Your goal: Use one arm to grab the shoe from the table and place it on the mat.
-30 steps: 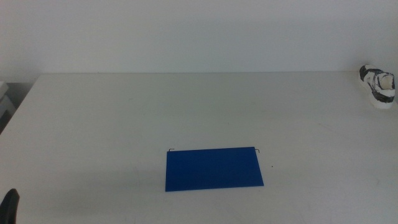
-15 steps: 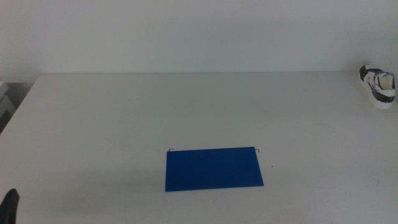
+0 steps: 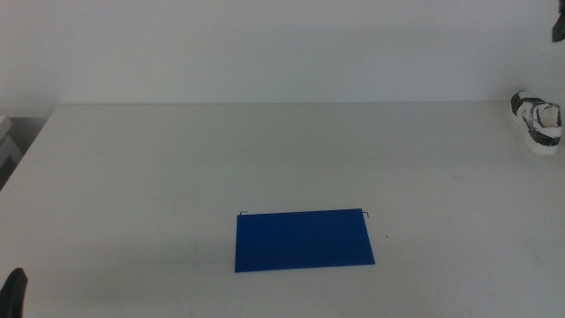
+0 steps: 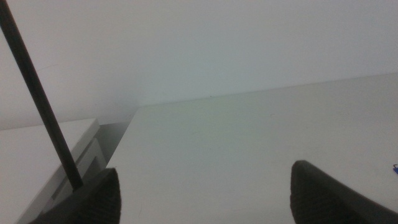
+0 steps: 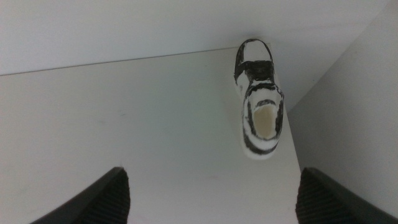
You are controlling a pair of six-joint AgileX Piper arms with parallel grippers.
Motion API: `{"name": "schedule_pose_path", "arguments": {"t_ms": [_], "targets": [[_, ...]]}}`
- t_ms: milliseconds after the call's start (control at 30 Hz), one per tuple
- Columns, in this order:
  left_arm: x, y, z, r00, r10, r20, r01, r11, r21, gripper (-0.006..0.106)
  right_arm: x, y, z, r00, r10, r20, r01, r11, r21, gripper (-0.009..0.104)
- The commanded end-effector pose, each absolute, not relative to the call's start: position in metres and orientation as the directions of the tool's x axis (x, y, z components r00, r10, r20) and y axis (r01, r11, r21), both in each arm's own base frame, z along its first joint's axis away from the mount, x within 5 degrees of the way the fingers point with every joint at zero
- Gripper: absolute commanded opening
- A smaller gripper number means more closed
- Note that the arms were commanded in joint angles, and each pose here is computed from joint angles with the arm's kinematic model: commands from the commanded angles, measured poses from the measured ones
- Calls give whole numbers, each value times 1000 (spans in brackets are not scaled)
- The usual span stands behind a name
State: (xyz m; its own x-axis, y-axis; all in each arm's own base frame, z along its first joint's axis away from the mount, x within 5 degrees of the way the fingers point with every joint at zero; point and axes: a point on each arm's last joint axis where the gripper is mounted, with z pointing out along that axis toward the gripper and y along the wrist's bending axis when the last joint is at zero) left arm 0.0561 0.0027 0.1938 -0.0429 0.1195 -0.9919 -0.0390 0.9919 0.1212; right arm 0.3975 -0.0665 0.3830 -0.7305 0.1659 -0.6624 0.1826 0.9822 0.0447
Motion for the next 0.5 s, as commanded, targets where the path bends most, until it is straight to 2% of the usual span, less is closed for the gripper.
{"name": "schedule_pose_path", "arguments": {"t_ms": [0,167,467], "targets": [[56,2,200,41,109,-993,-40,993,107,94,401,-73,407,-650,136,-748,179,984,24,91],[56,2,200,41,109,-993,-40,993,107,94,434,-91,390,-646,104,-756,206,978,-42,91],[56,2,200,41,109,-993,-40,993,107,94,484,-119,364,-604,112,-789,243,969,-48,91]]}}
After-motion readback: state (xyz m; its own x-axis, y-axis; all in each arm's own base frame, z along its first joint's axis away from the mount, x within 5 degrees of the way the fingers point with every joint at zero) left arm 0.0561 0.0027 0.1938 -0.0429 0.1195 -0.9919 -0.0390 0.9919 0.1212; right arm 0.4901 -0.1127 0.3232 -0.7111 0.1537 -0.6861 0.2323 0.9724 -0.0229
